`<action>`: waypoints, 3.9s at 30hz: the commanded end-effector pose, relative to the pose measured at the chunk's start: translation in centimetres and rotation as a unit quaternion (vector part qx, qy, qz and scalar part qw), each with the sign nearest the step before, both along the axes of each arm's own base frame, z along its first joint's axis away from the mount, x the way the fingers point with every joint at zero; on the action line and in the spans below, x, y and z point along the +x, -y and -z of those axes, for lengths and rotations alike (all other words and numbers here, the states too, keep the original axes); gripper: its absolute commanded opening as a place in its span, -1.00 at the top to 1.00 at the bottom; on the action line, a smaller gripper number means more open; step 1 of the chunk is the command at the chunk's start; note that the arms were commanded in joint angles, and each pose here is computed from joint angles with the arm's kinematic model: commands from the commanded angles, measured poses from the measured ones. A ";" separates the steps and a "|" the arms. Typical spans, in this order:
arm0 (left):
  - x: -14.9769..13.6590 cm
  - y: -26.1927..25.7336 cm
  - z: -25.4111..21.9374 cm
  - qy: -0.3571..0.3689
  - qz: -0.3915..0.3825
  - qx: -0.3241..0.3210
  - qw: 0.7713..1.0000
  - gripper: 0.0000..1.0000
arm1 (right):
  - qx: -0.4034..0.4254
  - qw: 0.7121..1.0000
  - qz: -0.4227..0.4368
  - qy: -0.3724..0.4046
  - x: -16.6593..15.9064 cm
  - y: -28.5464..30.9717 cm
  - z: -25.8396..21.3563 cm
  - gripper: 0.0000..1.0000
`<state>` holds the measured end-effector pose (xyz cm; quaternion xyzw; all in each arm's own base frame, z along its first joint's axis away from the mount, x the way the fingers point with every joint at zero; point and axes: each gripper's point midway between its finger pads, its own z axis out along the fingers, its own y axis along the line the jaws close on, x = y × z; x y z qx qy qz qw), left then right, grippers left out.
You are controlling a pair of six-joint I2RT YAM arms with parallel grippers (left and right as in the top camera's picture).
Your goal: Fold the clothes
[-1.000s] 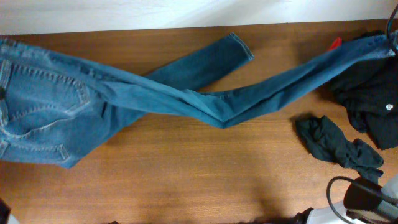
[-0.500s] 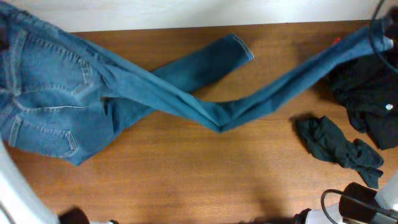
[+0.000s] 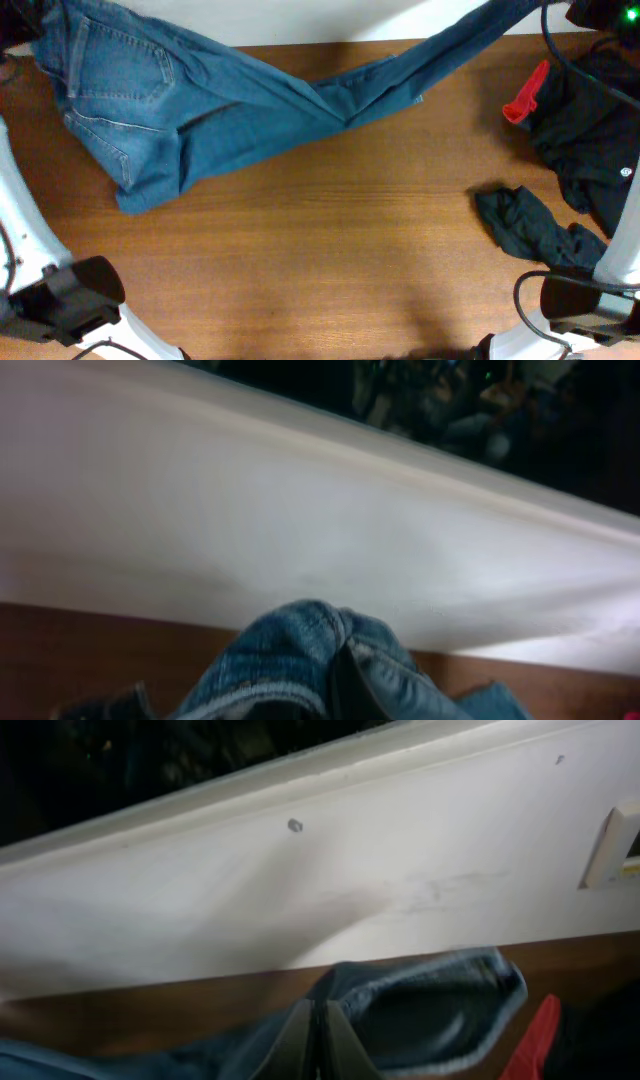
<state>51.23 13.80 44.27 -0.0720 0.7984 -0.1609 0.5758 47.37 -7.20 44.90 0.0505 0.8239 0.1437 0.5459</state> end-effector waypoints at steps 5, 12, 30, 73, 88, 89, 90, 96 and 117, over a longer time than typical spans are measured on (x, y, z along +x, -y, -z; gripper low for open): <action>-9.8 -1.6 -5.2 -0.040 -0.119 0.109 0.986 0.95 | -0.021 0.999 -0.049 -0.007 -2.8 -2.0 -0.7 0.92; -14.3 -4.1 0.6 -0.192 -0.201 0.106 0.955 0.54 | -0.026 0.997 -0.062 -0.038 -3.7 -2.4 0.8 0.81; -14.1 -4.4 3.6 -0.235 -0.186 0.062 0.952 0.32 | 0.001 0.990 -0.083 -0.113 -4.4 -4.5 4.3 0.28; -25.7 -1.6 34.2 -0.574 -0.279 -0.037 0.769 0.99 | -0.047 0.938 -0.151 -0.307 -5.4 -16.7 14.3 0.54; -28.2 -2.9 32.9 -0.470 -0.360 -0.069 0.803 0.99 | -0.073 0.940 -0.123 -0.309 -5.0 -15.4 14.7 0.53; -26.9 -3.4 31.3 -0.426 -0.353 -0.055 0.831 0.98 | -0.073 0.941 -0.123 -0.306 -4.8 -15.5 14.7 0.46; -25.8 -3.7 30.0 -0.392 -0.344 -0.045 0.852 0.98 | -0.072 0.942 -0.125 -0.302 -4.5 -15.6 14.7 0.44; -23.6 -4.1 30.5 -0.374 -0.325 -0.038 0.868 0.98 | -0.044 0.938 -0.169 -0.300 -1.9 -18.4 17.0 0.40; -24.1 0.8 40.0 -0.539 -0.235 -0.068 0.806 1.00 | -0.092 0.922 -0.161 -0.339 10.3 -27.6 45.3 0.92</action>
